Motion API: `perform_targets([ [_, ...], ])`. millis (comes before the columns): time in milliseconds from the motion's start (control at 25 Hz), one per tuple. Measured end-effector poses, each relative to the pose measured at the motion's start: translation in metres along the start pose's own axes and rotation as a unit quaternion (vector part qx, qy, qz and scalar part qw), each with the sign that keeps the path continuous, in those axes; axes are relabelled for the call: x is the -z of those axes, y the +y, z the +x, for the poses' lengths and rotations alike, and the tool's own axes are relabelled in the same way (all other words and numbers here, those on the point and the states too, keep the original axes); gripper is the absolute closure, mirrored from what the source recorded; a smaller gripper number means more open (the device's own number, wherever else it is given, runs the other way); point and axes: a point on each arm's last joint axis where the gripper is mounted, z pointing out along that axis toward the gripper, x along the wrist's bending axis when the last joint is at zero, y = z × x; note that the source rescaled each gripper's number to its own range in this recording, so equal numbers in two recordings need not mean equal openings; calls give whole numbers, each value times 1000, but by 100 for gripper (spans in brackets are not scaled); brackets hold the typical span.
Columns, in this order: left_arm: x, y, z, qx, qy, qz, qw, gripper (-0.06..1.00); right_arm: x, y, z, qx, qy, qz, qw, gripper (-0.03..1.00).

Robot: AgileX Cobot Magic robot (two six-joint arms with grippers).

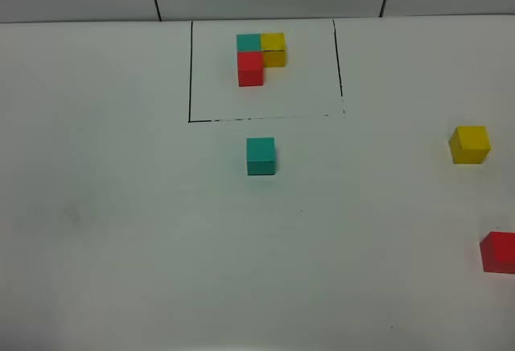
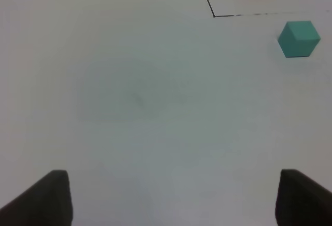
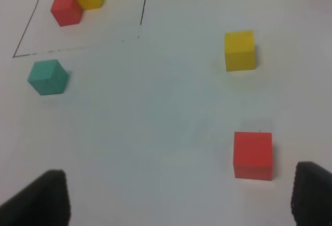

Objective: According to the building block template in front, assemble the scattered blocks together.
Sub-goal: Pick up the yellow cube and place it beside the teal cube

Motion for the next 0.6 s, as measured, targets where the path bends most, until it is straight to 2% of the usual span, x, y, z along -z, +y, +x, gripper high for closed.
perform_targets([
  [160,0,0,0,7,11,0,1000,17,0,0,0,0,0,0,1000,20],
  [600,0,0,0,7,12,-1,1000,17,0,0,0,0,0,0,1000,20],
])
